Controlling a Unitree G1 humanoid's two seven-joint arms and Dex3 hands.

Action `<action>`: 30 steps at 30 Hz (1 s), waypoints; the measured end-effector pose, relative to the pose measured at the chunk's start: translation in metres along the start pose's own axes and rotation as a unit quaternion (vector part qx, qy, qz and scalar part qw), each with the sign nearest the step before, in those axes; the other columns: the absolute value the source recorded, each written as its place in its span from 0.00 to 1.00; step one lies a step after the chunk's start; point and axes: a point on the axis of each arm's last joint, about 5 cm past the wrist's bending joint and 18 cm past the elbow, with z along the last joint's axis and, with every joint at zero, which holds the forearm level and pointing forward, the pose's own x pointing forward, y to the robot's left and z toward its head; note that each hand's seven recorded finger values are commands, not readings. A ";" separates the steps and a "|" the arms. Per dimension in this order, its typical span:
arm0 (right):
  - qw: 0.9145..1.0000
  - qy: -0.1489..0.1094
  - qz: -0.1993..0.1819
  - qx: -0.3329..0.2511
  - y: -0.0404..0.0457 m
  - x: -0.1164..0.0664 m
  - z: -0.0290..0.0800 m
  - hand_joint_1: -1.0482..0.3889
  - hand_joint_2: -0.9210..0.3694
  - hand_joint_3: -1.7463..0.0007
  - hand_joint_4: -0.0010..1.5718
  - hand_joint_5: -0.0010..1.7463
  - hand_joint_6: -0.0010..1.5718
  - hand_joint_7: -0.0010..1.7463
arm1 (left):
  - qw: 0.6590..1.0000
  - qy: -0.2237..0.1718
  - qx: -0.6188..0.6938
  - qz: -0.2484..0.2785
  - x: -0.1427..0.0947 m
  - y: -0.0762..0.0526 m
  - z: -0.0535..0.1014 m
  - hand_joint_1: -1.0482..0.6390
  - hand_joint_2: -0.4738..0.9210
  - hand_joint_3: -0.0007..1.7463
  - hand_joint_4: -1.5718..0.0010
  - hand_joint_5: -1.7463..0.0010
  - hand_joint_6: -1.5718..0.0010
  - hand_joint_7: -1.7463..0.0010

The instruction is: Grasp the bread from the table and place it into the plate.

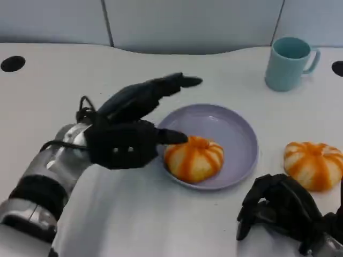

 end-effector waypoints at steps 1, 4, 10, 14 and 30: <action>1.000 0.000 0.000 0.000 -0.0004 0.000 0.000 0.00 0.31 1.00 1.00 0.32 1.00 0.20 | 1.000 -0.001 -0.020 0.019 -0.005 -0.001 -0.003 0.19 1.00 0.19 0.99 0.48 0.84 0.78; 1.000 0.001 0.002 -0.001 -0.0013 0.000 0.000 0.00 0.31 1.00 1.00 0.32 1.00 0.20 | 0.995 0.004 -0.078 0.069 -0.019 -0.009 -0.009 0.20 1.00 0.18 0.98 0.42 0.80 0.77; 1.000 0.001 0.003 -0.001 -0.0015 0.002 0.001 0.00 0.31 1.00 1.00 0.32 1.00 0.20 | 0.967 -0.012 -0.200 0.154 -0.041 -0.024 -0.010 0.27 1.00 0.13 0.72 0.35 0.64 0.72; 1.000 0.000 0.002 -0.002 -0.0024 0.001 0.001 0.00 0.31 1.00 1.00 0.32 1.00 0.20 | 0.939 -0.009 -0.285 0.195 -0.060 -0.033 -0.010 0.26 1.00 0.16 0.66 0.27 0.59 0.67; 1.000 0.006 -0.004 -0.007 -0.0028 0.002 0.001 0.00 0.30 1.00 1.00 0.33 1.00 0.20 | 0.795 0.065 -0.533 0.281 -0.160 -0.062 0.019 0.32 1.00 0.26 0.48 0.00 0.68 0.00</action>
